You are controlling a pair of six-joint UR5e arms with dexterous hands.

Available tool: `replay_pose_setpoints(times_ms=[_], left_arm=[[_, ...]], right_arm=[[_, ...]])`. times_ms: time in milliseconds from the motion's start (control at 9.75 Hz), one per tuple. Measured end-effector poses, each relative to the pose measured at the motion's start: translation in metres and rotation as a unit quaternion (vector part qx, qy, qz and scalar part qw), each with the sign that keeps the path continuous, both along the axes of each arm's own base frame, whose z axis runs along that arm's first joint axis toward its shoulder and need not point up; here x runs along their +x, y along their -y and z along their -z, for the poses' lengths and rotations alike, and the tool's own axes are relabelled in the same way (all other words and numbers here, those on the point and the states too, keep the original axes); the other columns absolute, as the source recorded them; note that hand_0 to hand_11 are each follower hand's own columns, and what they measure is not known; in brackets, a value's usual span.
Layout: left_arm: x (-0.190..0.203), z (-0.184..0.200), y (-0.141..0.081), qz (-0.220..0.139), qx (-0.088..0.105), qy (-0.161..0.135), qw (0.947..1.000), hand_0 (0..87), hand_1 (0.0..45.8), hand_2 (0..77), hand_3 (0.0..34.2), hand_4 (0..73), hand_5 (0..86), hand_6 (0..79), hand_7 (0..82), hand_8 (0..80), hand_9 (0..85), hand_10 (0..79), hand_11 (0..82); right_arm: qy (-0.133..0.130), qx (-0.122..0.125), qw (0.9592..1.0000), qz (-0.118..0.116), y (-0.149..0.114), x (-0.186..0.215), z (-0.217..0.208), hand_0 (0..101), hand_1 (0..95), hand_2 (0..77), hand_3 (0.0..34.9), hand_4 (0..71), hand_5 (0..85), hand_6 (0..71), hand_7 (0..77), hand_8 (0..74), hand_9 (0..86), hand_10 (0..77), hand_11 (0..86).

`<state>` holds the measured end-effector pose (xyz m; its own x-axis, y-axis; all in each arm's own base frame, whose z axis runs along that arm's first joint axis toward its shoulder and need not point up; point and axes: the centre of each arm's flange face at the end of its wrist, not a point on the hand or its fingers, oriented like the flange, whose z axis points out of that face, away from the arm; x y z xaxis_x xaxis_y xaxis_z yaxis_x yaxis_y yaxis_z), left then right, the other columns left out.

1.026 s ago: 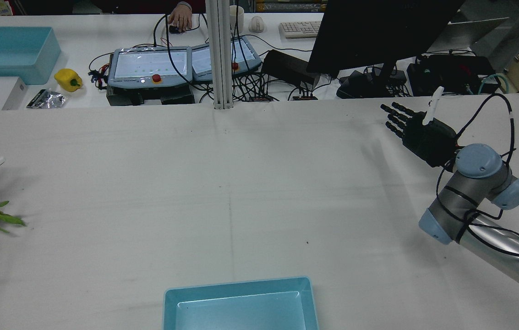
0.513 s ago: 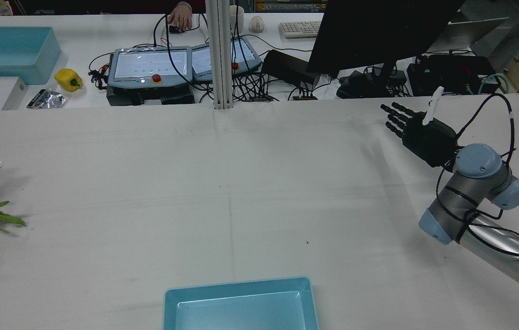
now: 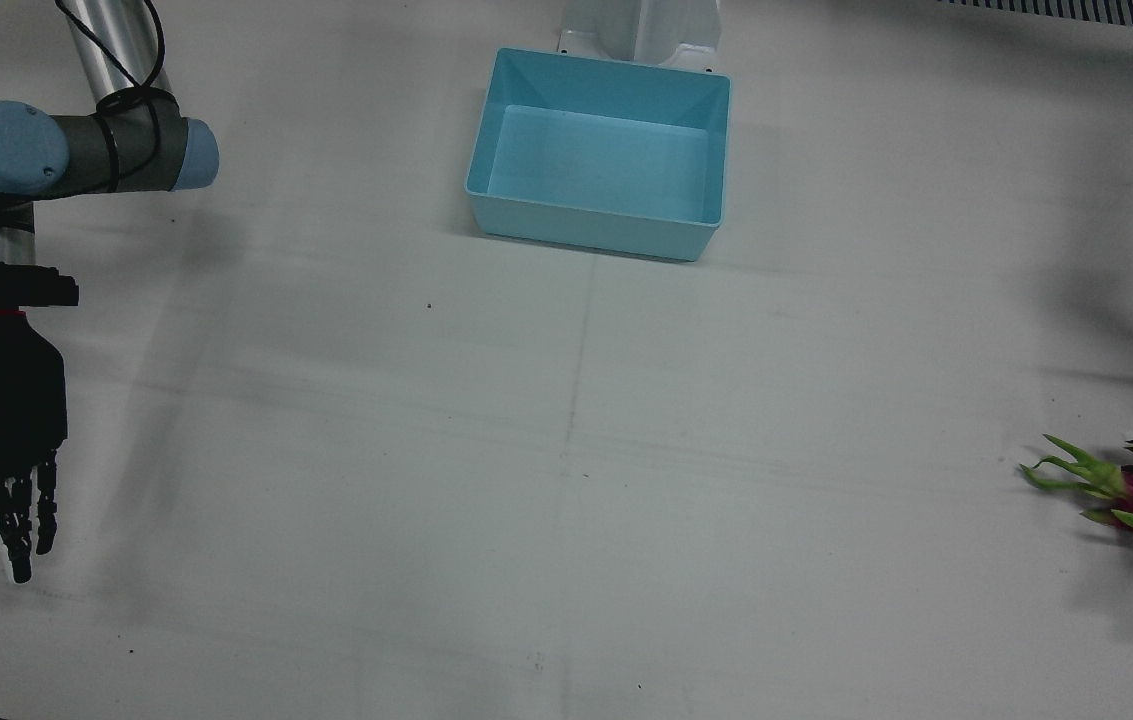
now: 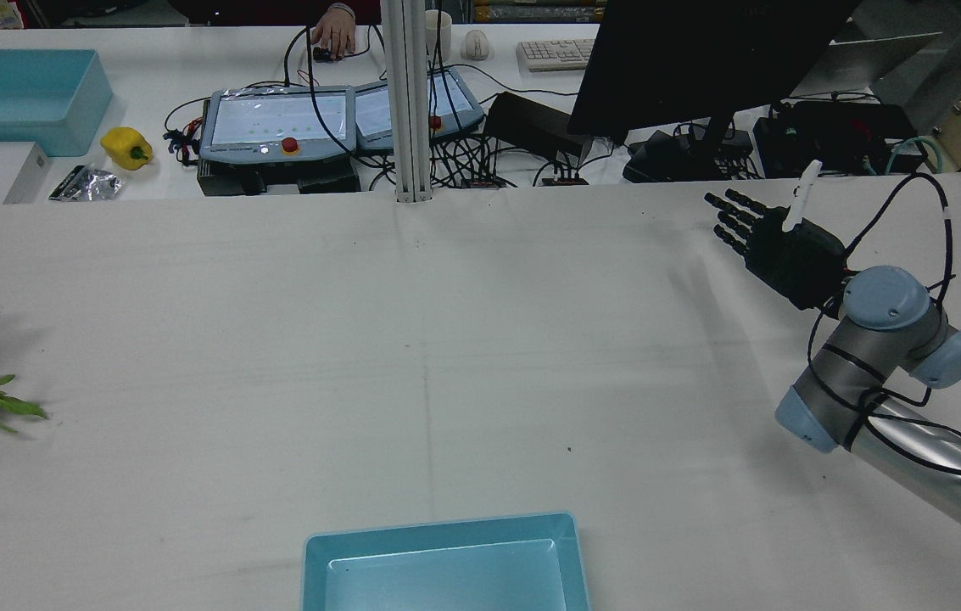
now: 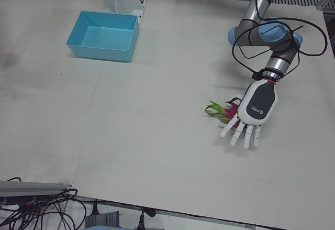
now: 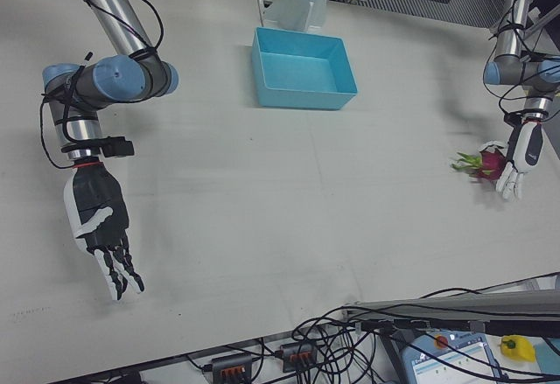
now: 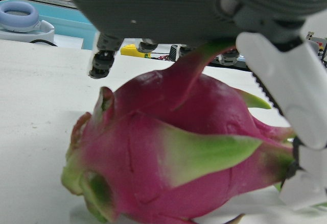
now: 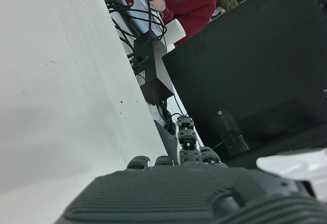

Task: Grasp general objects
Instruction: 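Close the left hand fingers around the pink dragon fruit, then lift the dragon fruit off the table with the left hand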

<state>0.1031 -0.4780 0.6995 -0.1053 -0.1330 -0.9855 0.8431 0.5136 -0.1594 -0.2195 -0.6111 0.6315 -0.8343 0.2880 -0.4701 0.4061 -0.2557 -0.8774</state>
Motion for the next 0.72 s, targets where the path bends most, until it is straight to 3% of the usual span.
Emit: replay_pose_setpoints(times_ms=[103, 205, 308, 410, 513, 615, 718], left_arm=[[-0.0002, -0.0004, -0.0002, 0.000, 0.001, 0.000, 1.0000, 44.5, 0.5, 40.4, 21.4, 6.0, 1.6, 2.2, 20.7, 1.1, 0.5, 22.4, 7.1], [-0.0002, -0.0006, -0.0002, 0.000, 0.002, -0.001, 1.0000, 42.7, 0.0, 49.6, 17.8, 15.3, 1.6, 2.2, 33.8, 1.1, 0.5, 22.4, 21.3], [-0.0004, -0.0009, -0.0005, 0.001, 0.003, -0.001, 1.0000, 42.4, 0.0, 57.3, 14.8, 15.8, 1.6, 6.0, 38.2, 1.1, 0.5, 22.4, 34.4], [-0.0001, -0.0009, -0.0004, 0.000, 0.003, -0.001, 1.0000, 45.6, 0.0, 60.0, 11.6, 24.0, 1.6, 15.8, 45.3, 1.1, 0.5, 20.2, 42.5], [-0.0008, -0.0010, -0.0002, 0.004, 0.004, 0.001, 1.0000, 54.4, 0.0, 60.5, 9.3, 34.4, 1.6, 24.5, 52.9, 8.7, 1.1, 18.5, 50.7], [-0.0023, -0.0007, 0.0006, 0.012, 0.006, 0.004, 0.9999, 54.4, 0.0, 60.5, 9.3, 34.4, 1.6, 24.5, 52.9, 8.7, 1.1, 18.5, 50.7], [-0.0039, -0.0004, 0.0012, 0.020, 0.006, 0.006, 0.9998, 63.5, 0.0, 61.1, 6.3, 51.8, 10.9, 34.9, 63.8, 20.2, 9.3, 16.4, 58.4]], right_arm=[[0.000, 0.000, 1.0000, 0.000, 0.0000, 0.0000, 0.0000, 0, 6.5, 1.6, 0.0, 0.0, 0.0, 0.0, 0.0, 0.0, 1.1, 0.0, 1.1], [0.000, 0.000, 1.0000, 0.000, 0.0000, 0.0000, 0.0000, 0, 6.5, 2.2, 0.0, 0.0, 0.0, 0.0, 0.0, 0.0, 1.1, 0.0, 1.1], [0.000, 0.000, 1.0000, 0.000, 0.0000, 0.0000, 0.0000, 0, 6.5, 2.2, 0.0, 0.0, 0.0, 0.0, 0.0, 0.0, 1.1, 0.0, 1.1], [0.000, 0.000, 1.0000, 0.000, 0.0000, 0.0000, 0.0000, 0, 6.5, 2.2, 0.0, 0.0, 0.0, 0.0, 0.0, 0.0, 1.1, 0.0, 1.1], [0.000, 0.000, 1.0000, 0.000, 0.0000, 0.0000, 0.0000, 0, 6.5, 1.6, 0.0, 0.0, 0.0, 0.0, 0.0, 0.0, 1.1, 0.0, 1.1], [0.000, 0.000, 1.0000, 0.000, 0.0000, 0.0000, 0.0000, 0, 6.5, 1.6, 0.0, 0.0, 0.0, 0.0, 0.0, 0.0, 1.1, 0.0, 1.1], [0.000, 0.000, 1.0000, 0.000, 0.0000, 0.0000, 0.0000, 0, 6.5, 1.6, 0.0, 0.0, 0.0, 0.0, 0.0, 0.0, 1.1, 0.0, 1.1]])
